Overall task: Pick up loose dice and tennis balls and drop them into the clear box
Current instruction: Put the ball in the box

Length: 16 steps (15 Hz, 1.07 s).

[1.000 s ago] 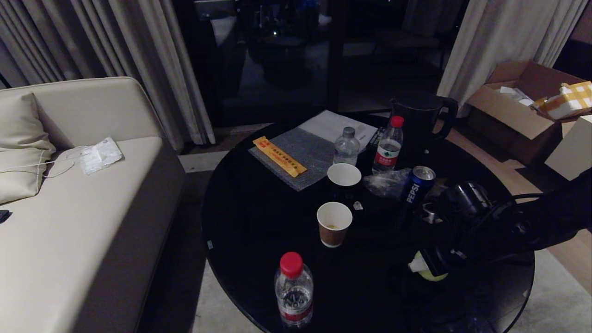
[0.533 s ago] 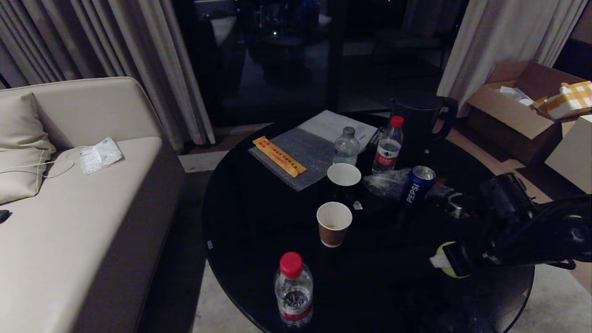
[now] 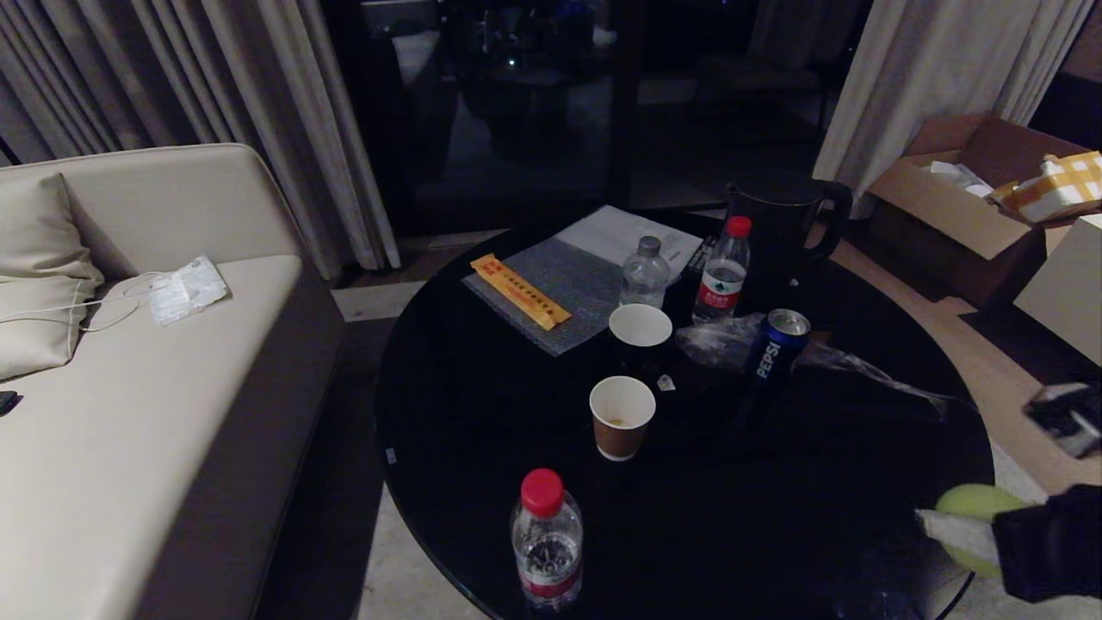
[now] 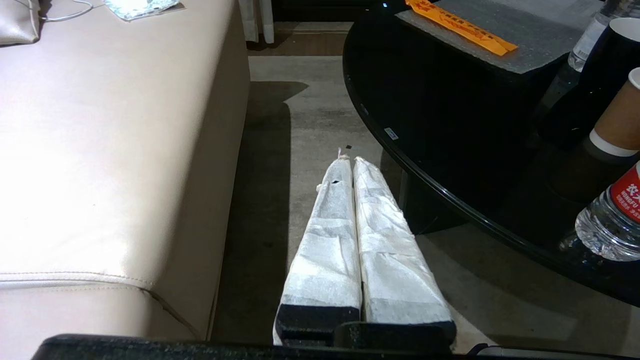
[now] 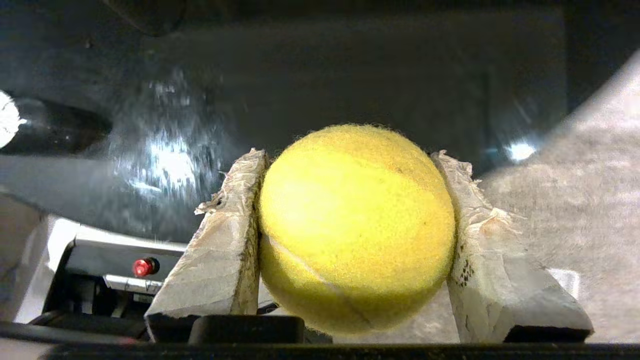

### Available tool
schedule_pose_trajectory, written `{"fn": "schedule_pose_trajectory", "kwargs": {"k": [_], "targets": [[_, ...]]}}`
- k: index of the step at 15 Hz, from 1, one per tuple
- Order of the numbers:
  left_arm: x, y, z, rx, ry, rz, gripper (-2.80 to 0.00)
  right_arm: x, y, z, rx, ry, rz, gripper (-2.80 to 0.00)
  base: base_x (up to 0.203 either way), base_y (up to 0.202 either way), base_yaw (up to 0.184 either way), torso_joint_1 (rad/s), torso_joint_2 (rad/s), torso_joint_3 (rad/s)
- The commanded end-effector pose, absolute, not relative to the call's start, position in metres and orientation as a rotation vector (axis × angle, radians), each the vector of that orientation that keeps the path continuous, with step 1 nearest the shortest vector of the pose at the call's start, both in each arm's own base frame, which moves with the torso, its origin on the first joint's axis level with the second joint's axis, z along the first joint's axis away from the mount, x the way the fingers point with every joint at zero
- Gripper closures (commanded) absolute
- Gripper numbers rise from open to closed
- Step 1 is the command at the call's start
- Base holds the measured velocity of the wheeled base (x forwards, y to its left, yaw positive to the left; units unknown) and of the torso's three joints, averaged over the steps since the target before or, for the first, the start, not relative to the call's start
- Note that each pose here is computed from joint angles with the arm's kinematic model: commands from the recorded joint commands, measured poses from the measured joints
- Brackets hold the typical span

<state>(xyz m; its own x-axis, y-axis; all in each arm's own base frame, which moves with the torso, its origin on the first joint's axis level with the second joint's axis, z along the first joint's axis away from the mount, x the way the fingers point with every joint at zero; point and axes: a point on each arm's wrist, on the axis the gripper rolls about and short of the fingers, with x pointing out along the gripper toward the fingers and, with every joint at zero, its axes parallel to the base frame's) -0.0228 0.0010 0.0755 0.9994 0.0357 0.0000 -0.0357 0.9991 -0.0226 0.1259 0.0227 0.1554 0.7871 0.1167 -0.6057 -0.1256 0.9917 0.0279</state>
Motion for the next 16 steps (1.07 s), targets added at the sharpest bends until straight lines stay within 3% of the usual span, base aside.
{"fn": "schedule_pose_trajectory", "kwargs": {"k": [1,8,13,16], "targets": [[-0.023,0.001,0.075,-0.023,0.003,0.037,0.00,0.063,0.009,0.151,0.029,0.459,0.100,0.00,0.000,0.000,0.000,0.000,0.00,0.000],[-0.023,0.001,0.075,-0.023,0.003,0.037,0.00,-0.003,-0.001,0.087,0.046,0.246,0.009,0.00,0.000,0.000,0.000,0.000,0.00,0.000],[-0.023,0.001,0.075,-0.023,0.003,0.037,0.00,-0.022,0.000,0.076,0.019,0.027,0.017,0.00,0.000,0.000,0.000,0.000,0.00,0.000],[-0.023,0.001,0.075,-0.023,0.003,0.035,0.00,-0.023,0.000,0.075,0.033,0.011,0.012,0.00,0.000,0.000,0.000,0.000,0.00,0.000]]}}
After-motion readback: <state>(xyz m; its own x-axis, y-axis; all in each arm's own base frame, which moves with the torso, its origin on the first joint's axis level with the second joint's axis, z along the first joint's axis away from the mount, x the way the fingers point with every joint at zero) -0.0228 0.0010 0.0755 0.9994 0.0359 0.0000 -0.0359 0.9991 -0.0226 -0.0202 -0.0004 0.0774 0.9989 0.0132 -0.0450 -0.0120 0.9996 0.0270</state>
